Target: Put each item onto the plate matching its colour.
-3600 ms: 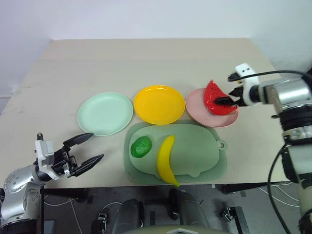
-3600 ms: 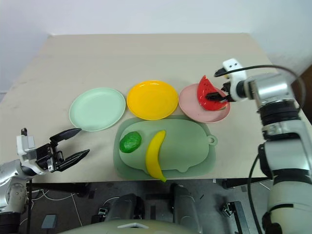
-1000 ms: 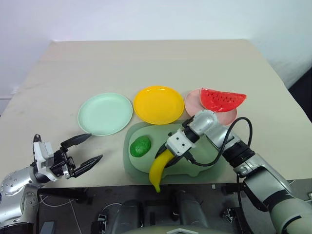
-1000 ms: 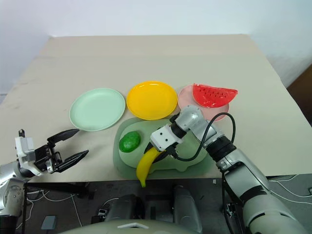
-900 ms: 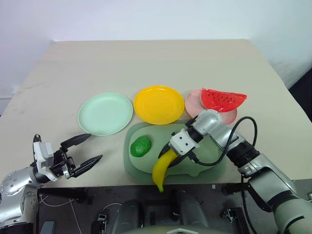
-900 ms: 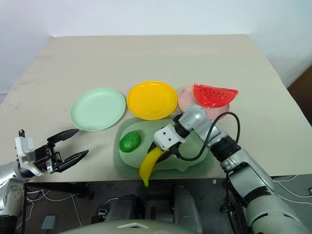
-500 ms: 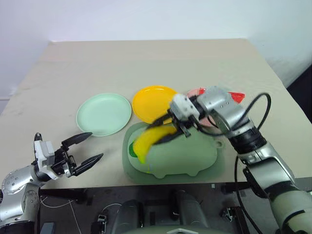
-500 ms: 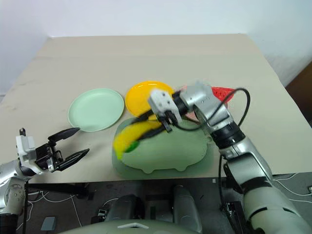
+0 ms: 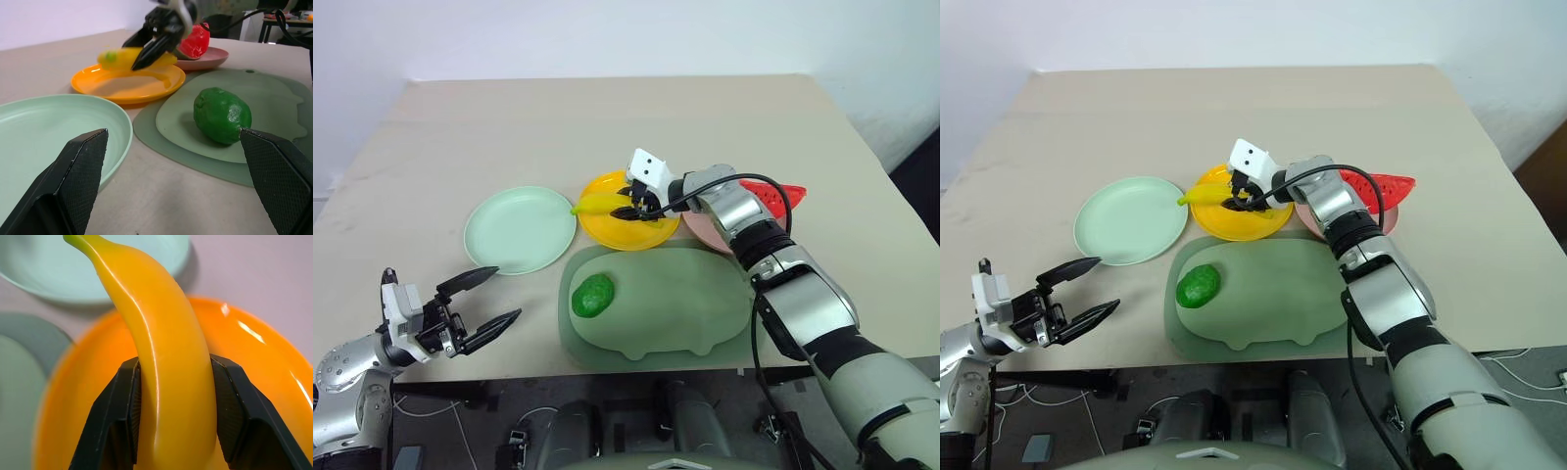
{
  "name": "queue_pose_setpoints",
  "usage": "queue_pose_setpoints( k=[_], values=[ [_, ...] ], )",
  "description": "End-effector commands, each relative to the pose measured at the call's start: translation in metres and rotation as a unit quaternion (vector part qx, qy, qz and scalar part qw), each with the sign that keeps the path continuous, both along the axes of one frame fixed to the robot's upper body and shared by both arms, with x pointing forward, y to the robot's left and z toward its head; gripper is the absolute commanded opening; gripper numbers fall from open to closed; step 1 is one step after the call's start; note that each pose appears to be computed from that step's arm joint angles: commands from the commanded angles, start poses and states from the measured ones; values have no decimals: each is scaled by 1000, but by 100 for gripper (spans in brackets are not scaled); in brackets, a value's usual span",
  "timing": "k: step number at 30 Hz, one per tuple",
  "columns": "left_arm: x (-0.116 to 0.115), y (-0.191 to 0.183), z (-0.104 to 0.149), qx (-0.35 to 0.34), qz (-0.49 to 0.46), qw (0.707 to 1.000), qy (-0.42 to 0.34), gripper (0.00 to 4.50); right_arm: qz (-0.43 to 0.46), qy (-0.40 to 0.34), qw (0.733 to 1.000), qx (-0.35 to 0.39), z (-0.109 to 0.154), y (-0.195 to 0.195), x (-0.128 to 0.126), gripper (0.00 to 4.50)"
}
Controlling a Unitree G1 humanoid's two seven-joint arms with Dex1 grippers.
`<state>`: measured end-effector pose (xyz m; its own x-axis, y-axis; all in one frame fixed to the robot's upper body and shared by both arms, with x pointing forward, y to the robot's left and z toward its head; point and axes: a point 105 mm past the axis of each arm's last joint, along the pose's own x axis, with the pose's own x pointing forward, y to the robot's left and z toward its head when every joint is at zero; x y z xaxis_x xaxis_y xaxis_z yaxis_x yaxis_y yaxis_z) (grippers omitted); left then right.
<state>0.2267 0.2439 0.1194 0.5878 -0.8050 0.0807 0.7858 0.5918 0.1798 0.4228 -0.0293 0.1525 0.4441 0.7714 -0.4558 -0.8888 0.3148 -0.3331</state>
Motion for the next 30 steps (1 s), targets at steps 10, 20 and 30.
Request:
queue_pose_setpoints(
  k=[10,20,30],
  values=[
    [-1,1,11,3,5,1000,-23,450,-41,-12,999,0,10,-9,14,365],
    [-2,-3,18,4,0,1000,-29,450,43,-12,989,139,84,-27,-17,448],
    [9,-18,27,6,-4,999,-48,450,54,-3,988,144,76,-129,-89,448]
  ],
)
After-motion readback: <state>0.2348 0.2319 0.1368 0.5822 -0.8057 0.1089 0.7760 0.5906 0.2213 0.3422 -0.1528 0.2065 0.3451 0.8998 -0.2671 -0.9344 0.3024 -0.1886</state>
